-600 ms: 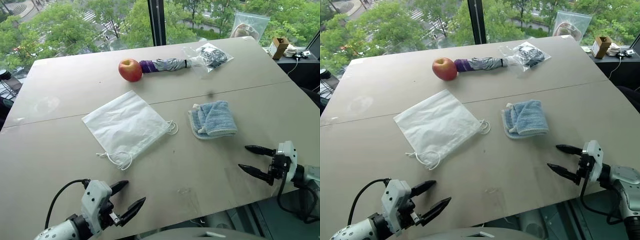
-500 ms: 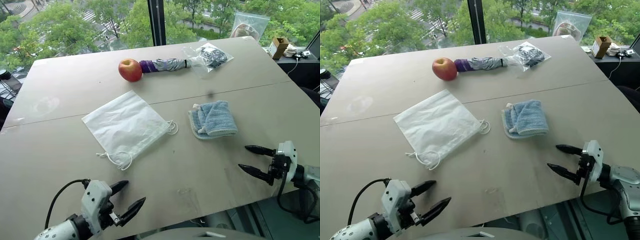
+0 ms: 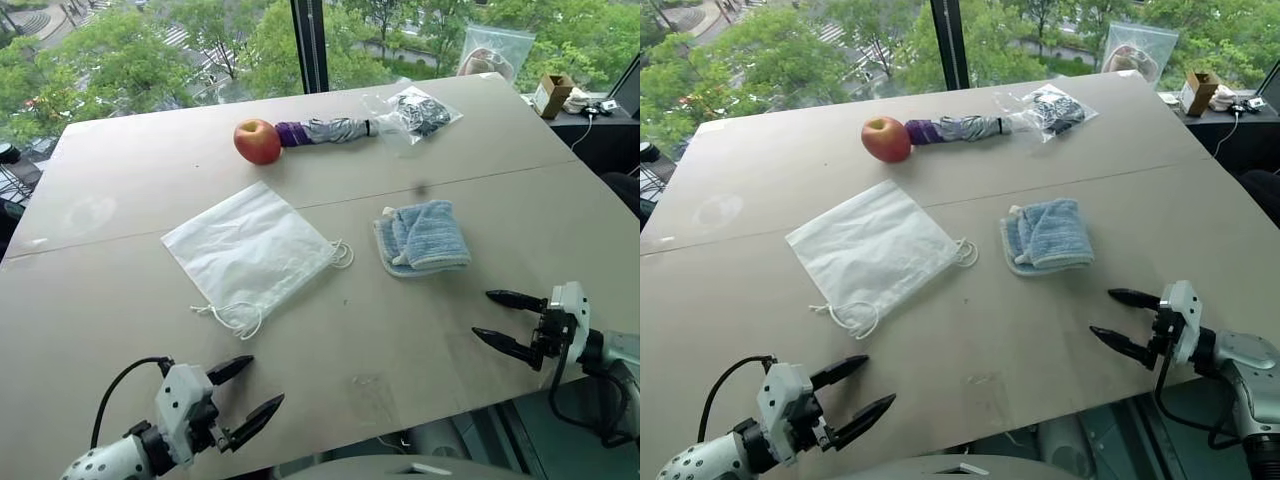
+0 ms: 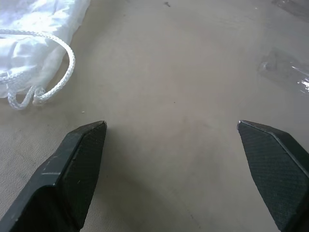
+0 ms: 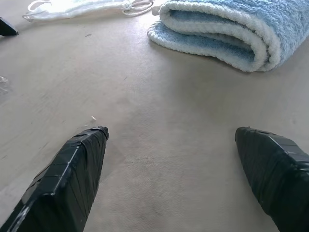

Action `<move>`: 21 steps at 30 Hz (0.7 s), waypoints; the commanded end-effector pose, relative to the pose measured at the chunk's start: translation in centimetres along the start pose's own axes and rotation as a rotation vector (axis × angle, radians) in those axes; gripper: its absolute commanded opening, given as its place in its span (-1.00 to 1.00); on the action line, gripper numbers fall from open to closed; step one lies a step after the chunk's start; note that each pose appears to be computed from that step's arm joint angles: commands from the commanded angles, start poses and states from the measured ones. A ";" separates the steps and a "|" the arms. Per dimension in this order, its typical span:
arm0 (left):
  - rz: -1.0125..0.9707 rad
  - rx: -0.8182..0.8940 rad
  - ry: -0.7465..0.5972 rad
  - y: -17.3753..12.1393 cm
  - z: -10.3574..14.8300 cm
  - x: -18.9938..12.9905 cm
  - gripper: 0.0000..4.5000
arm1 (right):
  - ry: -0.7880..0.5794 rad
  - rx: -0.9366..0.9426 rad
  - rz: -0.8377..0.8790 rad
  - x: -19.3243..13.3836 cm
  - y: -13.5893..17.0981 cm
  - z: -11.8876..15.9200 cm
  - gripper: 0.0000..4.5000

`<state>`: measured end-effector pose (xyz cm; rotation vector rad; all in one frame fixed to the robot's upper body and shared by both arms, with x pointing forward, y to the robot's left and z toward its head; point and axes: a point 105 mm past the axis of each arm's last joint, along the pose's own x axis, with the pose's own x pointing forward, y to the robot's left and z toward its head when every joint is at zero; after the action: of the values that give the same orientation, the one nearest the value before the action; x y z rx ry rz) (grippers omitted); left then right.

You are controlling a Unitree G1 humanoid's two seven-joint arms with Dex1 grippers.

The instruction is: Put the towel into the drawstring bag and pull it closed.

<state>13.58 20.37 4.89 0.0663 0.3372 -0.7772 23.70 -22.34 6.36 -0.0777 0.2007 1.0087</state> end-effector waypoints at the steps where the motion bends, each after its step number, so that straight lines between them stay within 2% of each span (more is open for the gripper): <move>1: -0.025 0.024 -0.020 -0.1 0.5 -0.7 0.99 | -0.040 -0.030 0.021 0.2 0.4 1.1 1.00; 4: -0.021 0.066 -0.090 0.2 2.4 -0.6 0.99 | -0.079 -0.041 0.043 0.6 0.6 1.8 1.00; 12: 0.251 0.205 -0.206 1.7 6.5 2.1 0.99 | -0.194 -0.082 0.133 2.2 2.0 4.7 1.00; 21: 0.493 0.520 -0.078 6.3 6.8 5.1 0.99 | -0.221 -0.104 0.210 4.0 4.4 6.0 1.00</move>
<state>22.33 20.26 8.91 0.4925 0.0661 -0.3900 23.19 -16.53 10.33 -0.0361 -0.0013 1.2052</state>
